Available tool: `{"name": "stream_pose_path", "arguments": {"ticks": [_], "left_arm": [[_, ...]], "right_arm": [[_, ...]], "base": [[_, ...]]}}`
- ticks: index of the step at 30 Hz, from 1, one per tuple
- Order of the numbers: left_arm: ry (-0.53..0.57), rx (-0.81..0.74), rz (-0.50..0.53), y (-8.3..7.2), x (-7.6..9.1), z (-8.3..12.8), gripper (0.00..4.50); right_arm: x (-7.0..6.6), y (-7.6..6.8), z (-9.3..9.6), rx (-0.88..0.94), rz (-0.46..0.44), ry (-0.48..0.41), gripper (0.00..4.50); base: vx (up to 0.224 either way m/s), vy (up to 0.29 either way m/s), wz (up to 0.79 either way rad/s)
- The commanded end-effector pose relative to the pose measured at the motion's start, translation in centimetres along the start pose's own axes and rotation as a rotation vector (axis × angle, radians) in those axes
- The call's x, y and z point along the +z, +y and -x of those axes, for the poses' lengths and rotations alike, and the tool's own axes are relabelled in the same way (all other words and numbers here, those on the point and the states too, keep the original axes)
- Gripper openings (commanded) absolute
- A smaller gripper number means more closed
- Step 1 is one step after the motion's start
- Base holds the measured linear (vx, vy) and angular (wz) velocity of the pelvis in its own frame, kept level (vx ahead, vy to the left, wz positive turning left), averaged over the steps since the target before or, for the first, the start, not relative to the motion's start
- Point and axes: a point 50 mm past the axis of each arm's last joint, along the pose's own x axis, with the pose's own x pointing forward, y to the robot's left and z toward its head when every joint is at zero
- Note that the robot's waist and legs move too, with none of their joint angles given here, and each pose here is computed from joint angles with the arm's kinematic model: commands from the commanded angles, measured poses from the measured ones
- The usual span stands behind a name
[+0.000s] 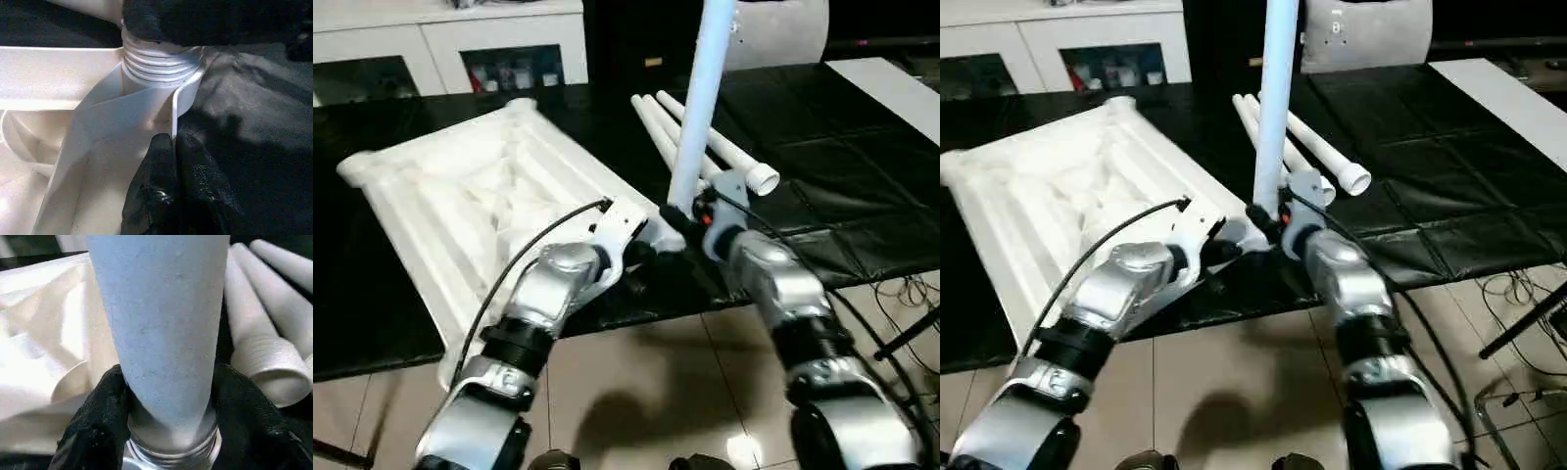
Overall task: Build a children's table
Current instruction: Rotate leg to tighten
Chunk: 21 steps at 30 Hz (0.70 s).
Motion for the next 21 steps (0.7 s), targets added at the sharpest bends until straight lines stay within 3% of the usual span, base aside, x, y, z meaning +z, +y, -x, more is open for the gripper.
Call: {"name": "stream_pose_path", "arguments": {"ticks": [1,2,3,9,12,15,21], "left_arm": [[-0.176,-0.027,-0.073,-0.5,4.6,0.3,0.00],[-0.171,-0.029,-0.078,-0.5,4.5,0.4,0.00],[-0.171,-0.029,-0.078,-0.5,4.5,0.4,0.00],[-0.149,-0.013,-0.137,0.1,3.9,0.5,0.00],[-0.138,-0.005,-0.193,0.5,3.6,0.5,0.00],[-0.122,0.004,-0.231,1.5,3.5,0.6,0.00],[-0.122,0.033,-0.286,3.0,3.9,0.1,0.00]], "right_arm": [[-2.4,0.9,-0.2,0.012,-0.080,0.070,2.14],[-2.2,0.9,-0.2,0.016,-0.074,0.050,2.68],[-2.2,0.9,-0.2,0.016,-0.074,0.050,2.82],[-2.0,-0.2,0.7,0.013,-0.060,0.004,3.26],[-2.1,-1.7,1.8,-0.050,0.040,-0.005,3.46],[-2.1,-2.9,3.7,-0.049,-0.006,-0.038,3.75],[-2.2,-3.1,6.1,-0.034,-0.020,-0.072,4.14]], "base": [[0.000,0.000,0.00],[0.000,0.000,0.00],[0.000,0.000,0.00],[0.000,0.000,0.00],[0.000,0.000,0.00],[0.000,0.000,0.00],[0.000,0.000,0.00]]}}
